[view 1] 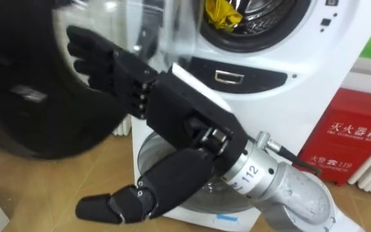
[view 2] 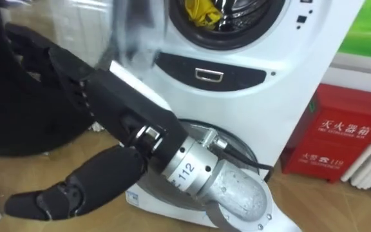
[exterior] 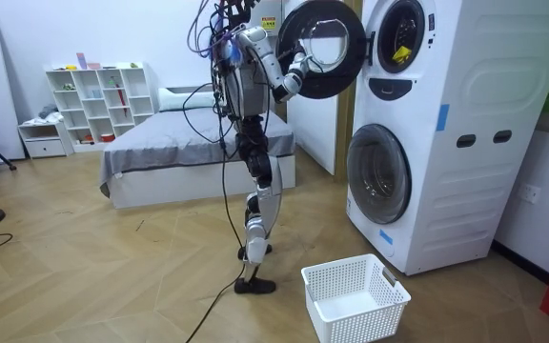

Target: Pick clothes from washing machine

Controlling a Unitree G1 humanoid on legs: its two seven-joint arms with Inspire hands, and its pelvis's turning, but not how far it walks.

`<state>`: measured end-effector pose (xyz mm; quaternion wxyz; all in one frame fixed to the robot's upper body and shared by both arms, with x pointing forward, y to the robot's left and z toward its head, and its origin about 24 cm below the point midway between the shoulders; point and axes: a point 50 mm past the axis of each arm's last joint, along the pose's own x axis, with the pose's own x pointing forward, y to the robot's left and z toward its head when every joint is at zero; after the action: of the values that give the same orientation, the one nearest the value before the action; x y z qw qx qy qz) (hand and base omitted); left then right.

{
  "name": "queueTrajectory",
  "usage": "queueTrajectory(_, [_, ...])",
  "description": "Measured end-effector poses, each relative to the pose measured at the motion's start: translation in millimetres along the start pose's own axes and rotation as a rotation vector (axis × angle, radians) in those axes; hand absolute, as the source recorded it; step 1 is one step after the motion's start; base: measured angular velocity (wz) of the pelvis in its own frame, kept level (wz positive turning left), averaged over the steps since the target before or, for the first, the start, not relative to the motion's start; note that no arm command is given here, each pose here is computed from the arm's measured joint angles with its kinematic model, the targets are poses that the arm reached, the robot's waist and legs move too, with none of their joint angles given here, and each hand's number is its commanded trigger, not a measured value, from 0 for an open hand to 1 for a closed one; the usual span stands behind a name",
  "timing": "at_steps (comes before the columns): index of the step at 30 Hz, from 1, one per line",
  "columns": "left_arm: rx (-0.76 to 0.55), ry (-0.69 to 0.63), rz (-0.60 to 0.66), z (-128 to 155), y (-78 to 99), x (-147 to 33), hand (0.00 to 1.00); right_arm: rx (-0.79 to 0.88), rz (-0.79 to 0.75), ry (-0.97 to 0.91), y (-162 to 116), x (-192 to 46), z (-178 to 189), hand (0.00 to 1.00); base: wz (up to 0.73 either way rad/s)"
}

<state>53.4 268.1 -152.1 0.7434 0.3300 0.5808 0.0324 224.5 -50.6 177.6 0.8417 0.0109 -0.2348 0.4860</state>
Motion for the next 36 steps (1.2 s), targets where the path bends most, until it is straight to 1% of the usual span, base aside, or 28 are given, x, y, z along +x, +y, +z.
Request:
queueTrajectory(6, [0.002,-0.009,-0.003,1,-0.8,-0.2,0.0,0.001,0.042,0.003,2,0,-1,0.0,0.05])
queueTrajectory(12, [0.013,-0.02,-0.004,4,-1.7,-0.4,0.0,0.009,0.041,0.026,2,0,-3,0.0,0.0])
queueTrajectory(22, [0.004,-0.049,0.01,11,1.8,-0.3,0.0,-0.003,0.025,0.036,-1,-3,-3,0.0,0.0])
queueTrajectory(24, [0.001,-0.051,0.011,11,1.9,-0.4,0.0,-0.019,0.004,0.034,-6,-6,-1,0.0,0.0])
queueTrajectory(27, [-0.024,-0.039,0.02,9,4.4,0.0,0.0,-0.064,-0.068,0.031,-20,-13,6,0.0,0.0])
queueTrajectory(32, [-0.033,-0.008,0.01,-3,-0.7,-2.8,0.0,-0.145,-0.275,-0.001,-47,-29,21,0.0,0.0])
queueTrajectory(36, [-0.036,-0.003,0.0,-5,-4.8,-4.0,0.0,-0.139,-0.363,0.023,-55,-37,17,0.0,-0.04])
